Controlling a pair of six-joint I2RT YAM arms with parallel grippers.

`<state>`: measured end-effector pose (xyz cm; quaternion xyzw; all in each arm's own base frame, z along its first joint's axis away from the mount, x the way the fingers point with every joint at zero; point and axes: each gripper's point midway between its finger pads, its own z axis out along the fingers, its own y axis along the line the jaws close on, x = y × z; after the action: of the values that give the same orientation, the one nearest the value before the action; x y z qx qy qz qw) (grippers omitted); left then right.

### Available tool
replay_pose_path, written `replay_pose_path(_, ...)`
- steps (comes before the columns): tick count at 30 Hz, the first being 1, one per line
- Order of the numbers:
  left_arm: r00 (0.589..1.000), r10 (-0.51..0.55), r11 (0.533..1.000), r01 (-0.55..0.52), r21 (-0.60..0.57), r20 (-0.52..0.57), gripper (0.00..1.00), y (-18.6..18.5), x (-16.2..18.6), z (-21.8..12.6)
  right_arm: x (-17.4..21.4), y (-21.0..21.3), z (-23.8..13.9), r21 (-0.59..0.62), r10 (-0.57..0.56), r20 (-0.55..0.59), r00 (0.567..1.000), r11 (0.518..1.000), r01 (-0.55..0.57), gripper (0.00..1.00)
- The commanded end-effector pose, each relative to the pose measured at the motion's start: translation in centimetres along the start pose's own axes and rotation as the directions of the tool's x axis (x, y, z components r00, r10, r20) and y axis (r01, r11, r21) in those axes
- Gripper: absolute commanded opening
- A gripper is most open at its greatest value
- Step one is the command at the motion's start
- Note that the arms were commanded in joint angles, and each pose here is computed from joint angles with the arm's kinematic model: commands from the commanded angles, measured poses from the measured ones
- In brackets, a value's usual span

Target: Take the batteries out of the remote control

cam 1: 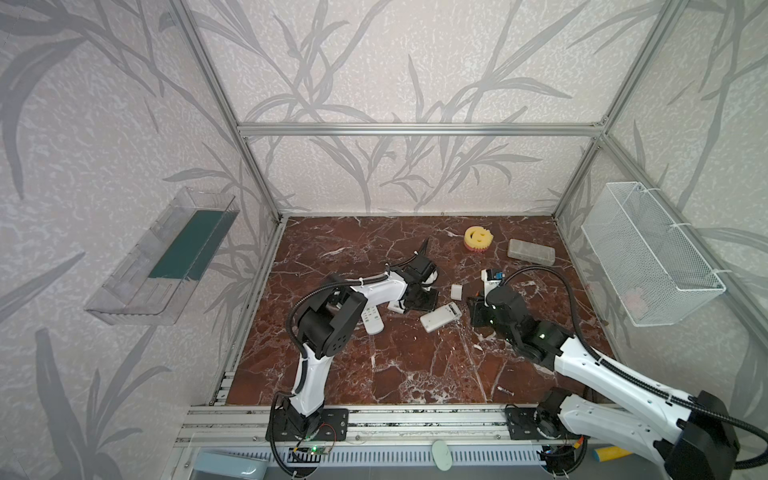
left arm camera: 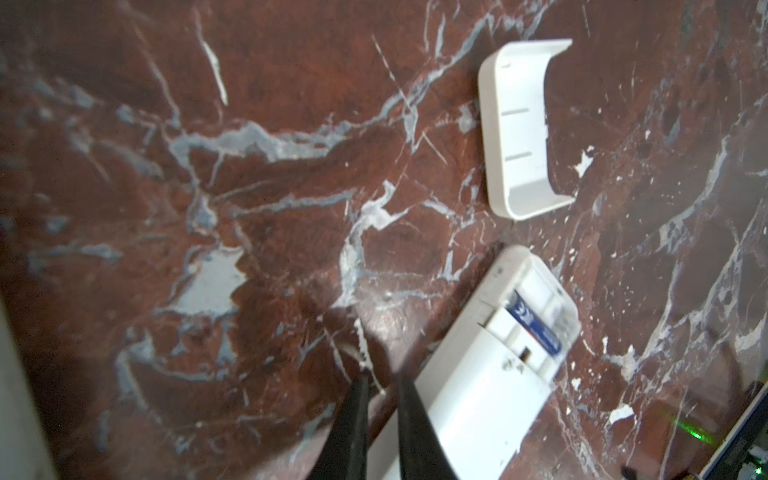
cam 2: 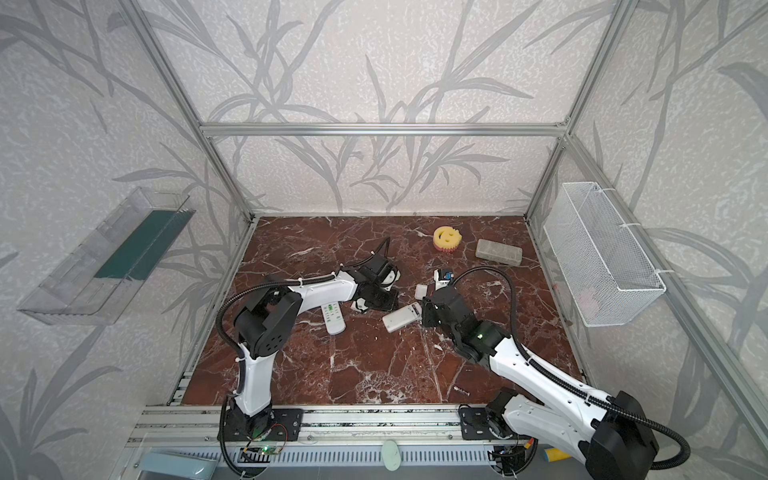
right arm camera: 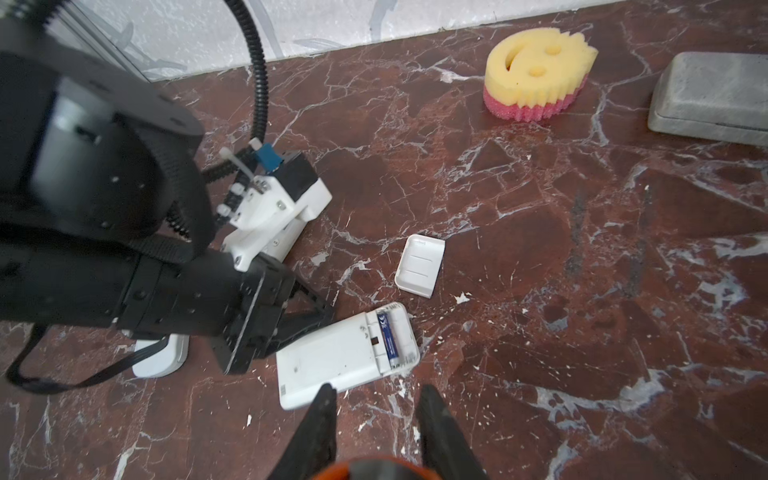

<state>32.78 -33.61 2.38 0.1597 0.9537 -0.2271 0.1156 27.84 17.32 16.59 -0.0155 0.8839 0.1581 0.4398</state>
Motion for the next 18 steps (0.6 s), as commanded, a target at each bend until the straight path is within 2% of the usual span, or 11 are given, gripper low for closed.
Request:
replay_pose_path(1, 0.999, -0.017, 1.000, 0.017, -0.011, 0.031, 0.24, 0.0, 0.1, -1.4, -3.5, 1.1, 0.3, -0.040, 0.029, 0.088, 0.996, 0.999, -0.025, 0.00)
replay_pose_path(5, 0.996, -0.032, 0.999, 0.035, -0.023, 0.087, 0.37, 0.4, -0.9, -3.1, -5.5, 1.2, 1.7, -0.061, 0.065, 0.118, 0.991, 0.996, -0.058, 0.00)
replay_pose_path(8, 0.990, -0.050, 0.998, 0.054, -0.024, 0.133, 0.42, 0.7, -1.2, -4.6, -7.2, 1.6, 2.7, -0.081, 0.065, 0.140, 0.988, 0.995, -0.054, 0.00)
replay_pose_path(13, 0.980, -0.099, 0.995, 0.098, 0.013, 0.173, 0.43, 0.3, 0.4, -6.2, -9.3, 2.5, 5.5, -0.100, 0.011, 0.152, 0.988, 0.995, 0.004, 0.00)
replay_pose_path(18, 0.980, -0.129, 0.991, 0.125, 0.037, 0.149, 0.42, -1.0, 4.0, -6.1, -9.4, 2.7, 8.9, -0.100, -0.016, 0.118, 0.993, 0.995, 0.028, 0.00)
